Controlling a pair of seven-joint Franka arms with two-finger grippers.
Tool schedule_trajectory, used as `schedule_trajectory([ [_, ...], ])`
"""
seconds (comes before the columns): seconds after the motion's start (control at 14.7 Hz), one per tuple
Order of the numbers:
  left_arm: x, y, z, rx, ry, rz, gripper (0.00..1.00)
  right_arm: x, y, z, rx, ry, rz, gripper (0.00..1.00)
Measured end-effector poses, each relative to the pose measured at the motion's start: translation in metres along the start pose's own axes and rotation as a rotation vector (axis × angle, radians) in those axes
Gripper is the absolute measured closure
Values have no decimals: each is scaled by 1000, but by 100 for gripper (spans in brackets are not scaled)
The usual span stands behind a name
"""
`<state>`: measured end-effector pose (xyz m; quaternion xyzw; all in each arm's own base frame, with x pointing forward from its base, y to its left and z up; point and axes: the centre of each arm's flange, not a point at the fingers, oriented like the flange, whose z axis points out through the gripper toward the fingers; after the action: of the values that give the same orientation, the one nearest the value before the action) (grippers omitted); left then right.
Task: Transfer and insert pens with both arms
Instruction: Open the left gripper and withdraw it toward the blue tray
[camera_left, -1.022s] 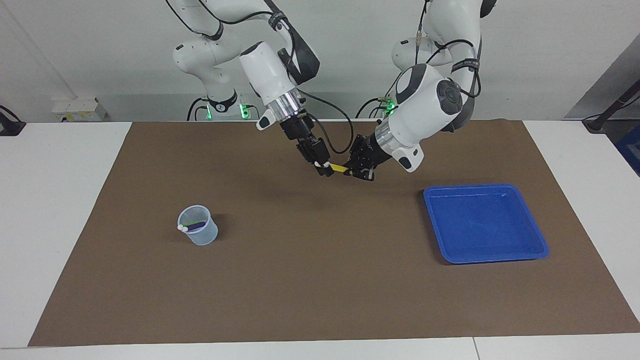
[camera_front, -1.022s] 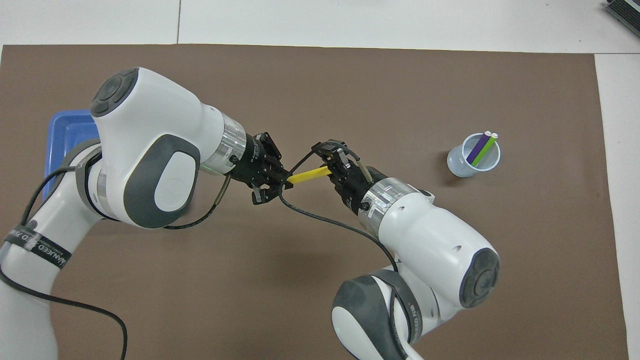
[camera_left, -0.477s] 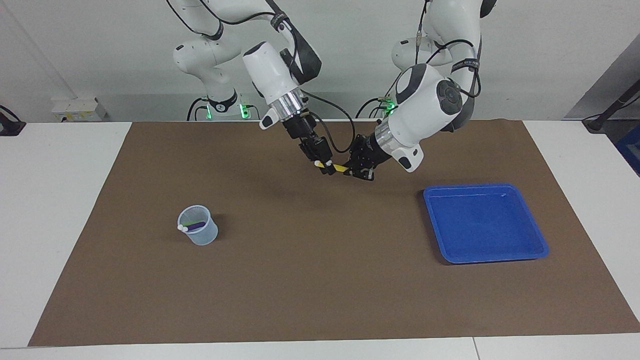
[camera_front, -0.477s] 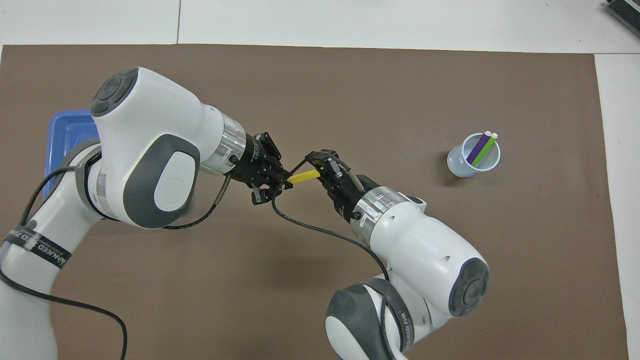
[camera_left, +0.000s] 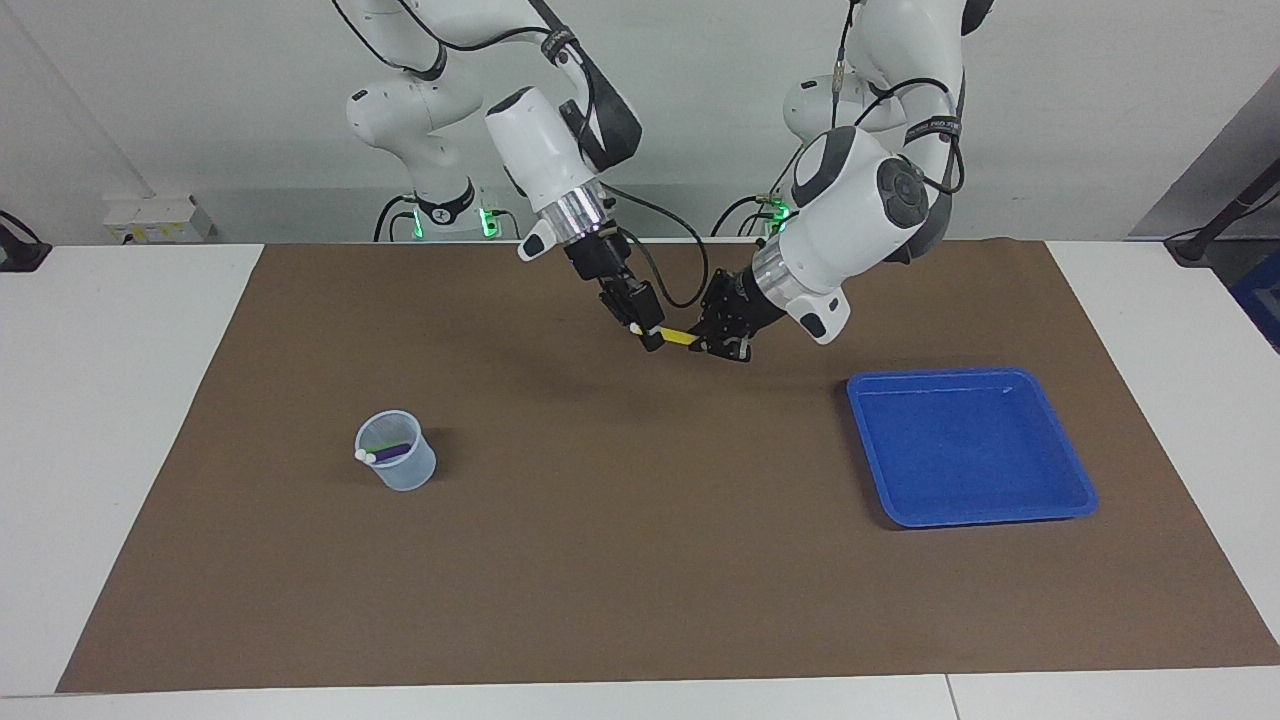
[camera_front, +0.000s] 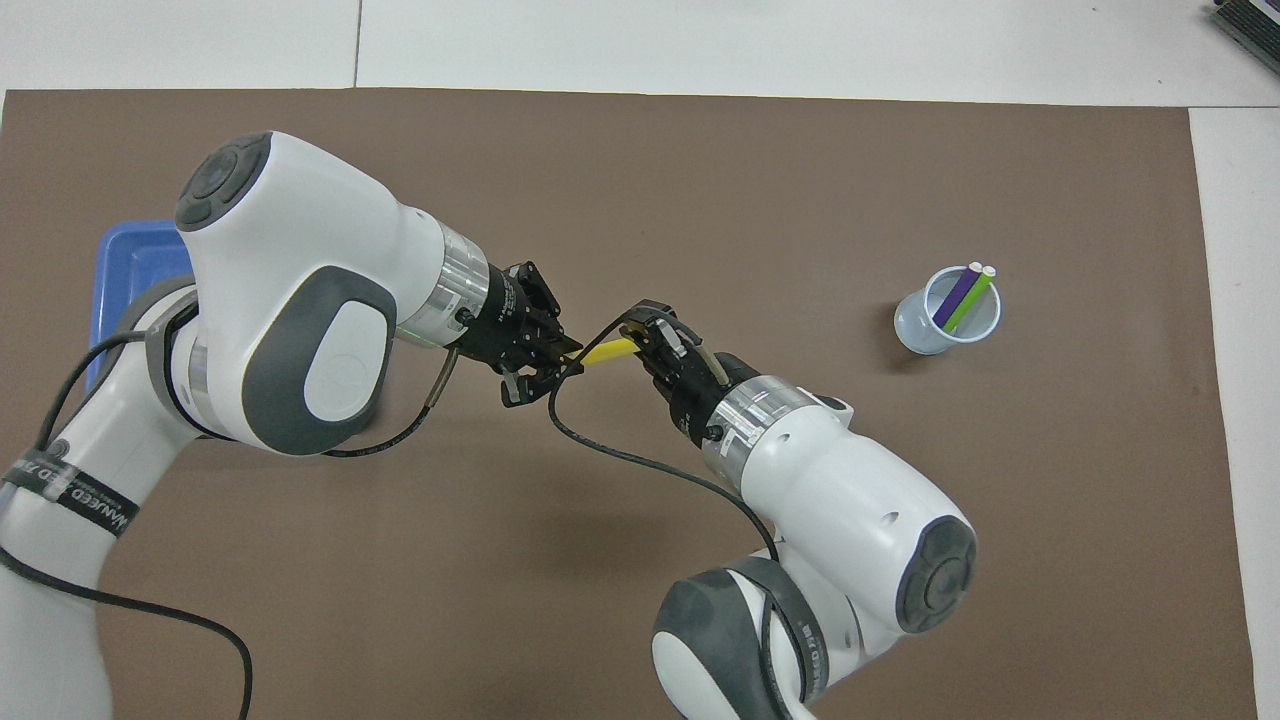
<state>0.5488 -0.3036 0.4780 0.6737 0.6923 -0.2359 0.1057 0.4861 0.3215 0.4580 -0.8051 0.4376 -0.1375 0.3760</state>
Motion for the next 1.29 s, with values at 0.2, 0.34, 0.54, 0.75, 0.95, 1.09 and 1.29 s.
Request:
schedule_trajectory([
  [0.2, 0, 0, 0, 0, 0, 0, 83, 0, 0, 0, 0, 0, 0, 84],
  [0.34, 0, 0, 0, 0, 0, 0, 83, 0, 0, 0, 0, 0, 0, 84],
  [0.54, 0, -1, 1, 3, 1, 0, 73, 2, -3, -2, 9, 3, 2, 84],
  [0.75, -1, -2, 3, 9, 3, 26, 41, 5, -7, -4, 16, 6, 6, 84],
  [0.95, -1, -2, 3, 13, 4, 52, 7, 8, -8, -4, 19, 11, 10, 84],
  [1.09, -1, -3, 3, 14, 5, 60, 2, 10, -8, -5, 20, 14, 12, 84],
  [1.29, 0, -2, 3, 17, 6, 72, 1, 11, -9, -5, 21, 15, 13, 84],
])
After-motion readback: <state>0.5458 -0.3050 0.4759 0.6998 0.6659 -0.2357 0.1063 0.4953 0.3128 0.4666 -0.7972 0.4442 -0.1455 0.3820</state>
